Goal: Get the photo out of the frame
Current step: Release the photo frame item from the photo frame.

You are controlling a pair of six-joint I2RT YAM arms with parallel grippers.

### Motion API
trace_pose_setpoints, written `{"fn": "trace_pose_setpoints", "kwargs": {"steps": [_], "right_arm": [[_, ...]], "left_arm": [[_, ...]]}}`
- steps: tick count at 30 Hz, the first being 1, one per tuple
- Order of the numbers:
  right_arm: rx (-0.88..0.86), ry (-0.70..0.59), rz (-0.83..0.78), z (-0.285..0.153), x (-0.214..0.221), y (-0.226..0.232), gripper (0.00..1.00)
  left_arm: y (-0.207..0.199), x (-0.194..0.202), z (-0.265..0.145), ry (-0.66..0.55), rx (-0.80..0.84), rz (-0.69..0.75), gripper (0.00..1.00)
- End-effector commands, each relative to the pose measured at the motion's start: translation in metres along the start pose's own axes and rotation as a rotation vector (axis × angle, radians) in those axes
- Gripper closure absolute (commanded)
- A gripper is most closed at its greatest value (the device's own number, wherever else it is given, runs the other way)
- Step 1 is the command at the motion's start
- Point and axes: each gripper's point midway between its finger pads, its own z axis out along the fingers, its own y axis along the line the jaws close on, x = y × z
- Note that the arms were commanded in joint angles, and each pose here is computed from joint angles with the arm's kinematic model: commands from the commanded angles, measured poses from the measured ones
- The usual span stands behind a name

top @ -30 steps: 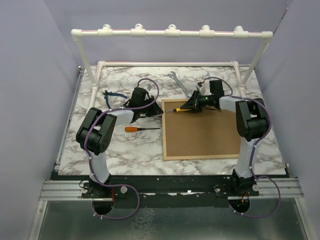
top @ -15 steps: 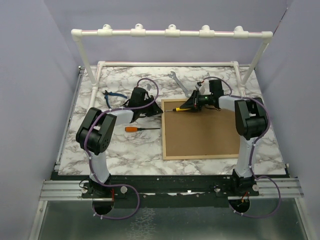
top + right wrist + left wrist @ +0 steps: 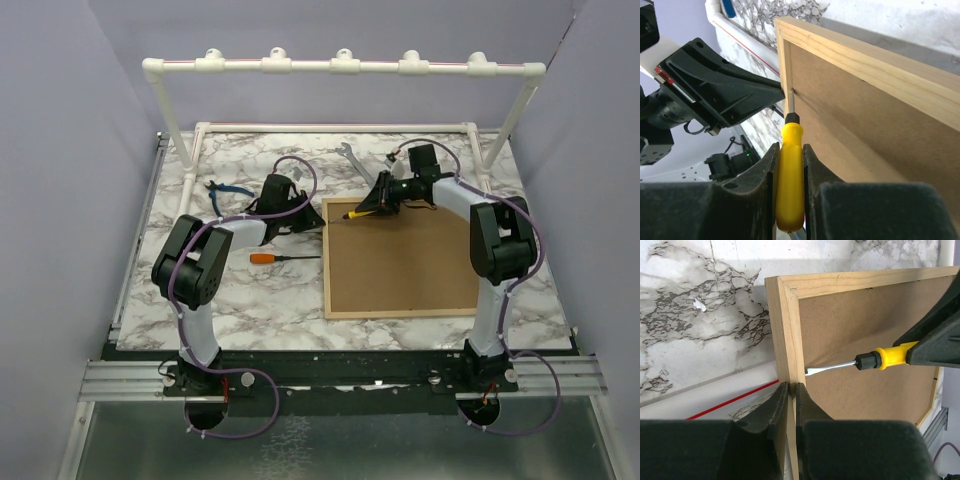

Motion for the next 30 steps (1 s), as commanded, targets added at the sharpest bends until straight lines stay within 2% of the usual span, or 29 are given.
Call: {"fn": "trace_pose_setpoints", "kwargs": {"steps": [1, 12, 23, 30], "right_arm": [[0.106, 0.062, -0.112, 0.021, 0.020, 0.032, 0.99], [0.240, 0.125, -0.255, 0.059, 0.041, 0.089, 1.00], [0.189, 0.070, -0.212, 0.095, 0.054, 0.136, 1.00], [0.203, 0.102, -0.230, 0.124, 0.067, 0.161, 0.99]], "left_arm": [[-0.015, 0.026, 0.006, 0.075, 0.067, 0.019, 0.90], [-0.023, 0.037, 0.004, 0.085, 0.072, 0.024, 0.90], [-0.027, 0.045, 0.004, 0.089, 0.070, 0.018, 0.91], [-0.031, 0.048, 0.007, 0.097, 0.079, 0.022, 0.91]]}}
